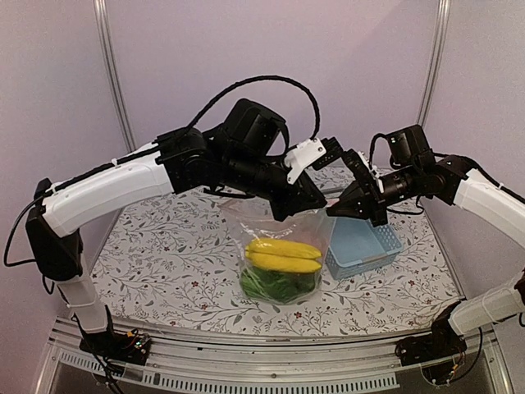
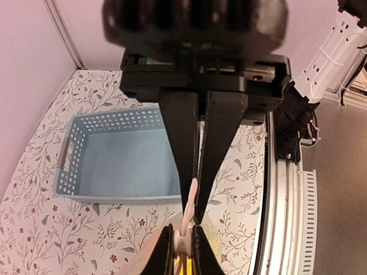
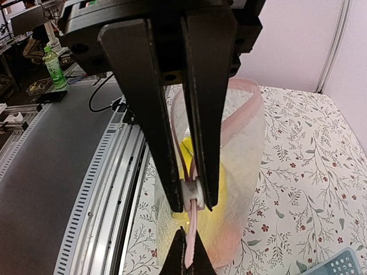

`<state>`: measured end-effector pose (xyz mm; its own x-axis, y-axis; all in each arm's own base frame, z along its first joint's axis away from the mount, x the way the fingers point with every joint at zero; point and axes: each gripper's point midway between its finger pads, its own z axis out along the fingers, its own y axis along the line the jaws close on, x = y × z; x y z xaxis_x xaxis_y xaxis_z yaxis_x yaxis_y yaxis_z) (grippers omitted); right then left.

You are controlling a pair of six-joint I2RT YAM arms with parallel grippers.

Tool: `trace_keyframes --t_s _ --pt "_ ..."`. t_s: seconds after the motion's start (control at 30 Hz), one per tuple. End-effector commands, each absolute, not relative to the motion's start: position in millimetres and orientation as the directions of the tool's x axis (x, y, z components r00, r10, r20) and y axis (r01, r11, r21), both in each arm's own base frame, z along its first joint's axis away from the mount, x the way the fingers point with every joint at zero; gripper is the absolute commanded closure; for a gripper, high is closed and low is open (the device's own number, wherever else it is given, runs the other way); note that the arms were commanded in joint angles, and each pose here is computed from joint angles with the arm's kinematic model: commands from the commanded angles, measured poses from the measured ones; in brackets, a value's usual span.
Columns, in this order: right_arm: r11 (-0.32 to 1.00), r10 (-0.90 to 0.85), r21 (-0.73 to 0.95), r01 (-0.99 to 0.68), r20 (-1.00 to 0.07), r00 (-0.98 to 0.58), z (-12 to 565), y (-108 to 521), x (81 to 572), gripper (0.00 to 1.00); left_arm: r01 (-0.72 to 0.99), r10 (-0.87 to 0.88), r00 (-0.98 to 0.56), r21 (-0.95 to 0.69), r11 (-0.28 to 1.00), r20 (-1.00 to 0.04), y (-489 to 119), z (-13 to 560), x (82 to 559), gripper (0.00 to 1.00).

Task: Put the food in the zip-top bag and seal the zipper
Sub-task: Zip the zipper of the food storage bag.

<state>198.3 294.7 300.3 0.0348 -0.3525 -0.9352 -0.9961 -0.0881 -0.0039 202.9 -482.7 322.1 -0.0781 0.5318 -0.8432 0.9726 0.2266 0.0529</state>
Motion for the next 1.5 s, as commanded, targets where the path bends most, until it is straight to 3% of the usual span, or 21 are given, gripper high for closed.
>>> trace_keyframes --t_s 0.0,0.57,1.47 --pt "-0.070 -0.313 -0.023 -0.997 -0.949 0.044 314.7 286.9 200.4 1.00 0.945 0.598 -0.153 0.062 0.322 -0.787 -441.3 307.9 218.8 0.93" --pt "0.028 -0.324 -0.025 -0.999 -0.946 0.014 308.0 271.1 230.8 1.00 0.888 0.597 -0.243 0.073 0.454 -0.765 -360.4 294.9 223.1 0.93" --pt "0.065 -0.328 -0.001 -0.998 -0.944 -0.021 305.6 266.5 246.2 1.00 0.817 0.559 -0.320 0.076 0.572 -0.765 -290.5 283.4 216.9 0.93"
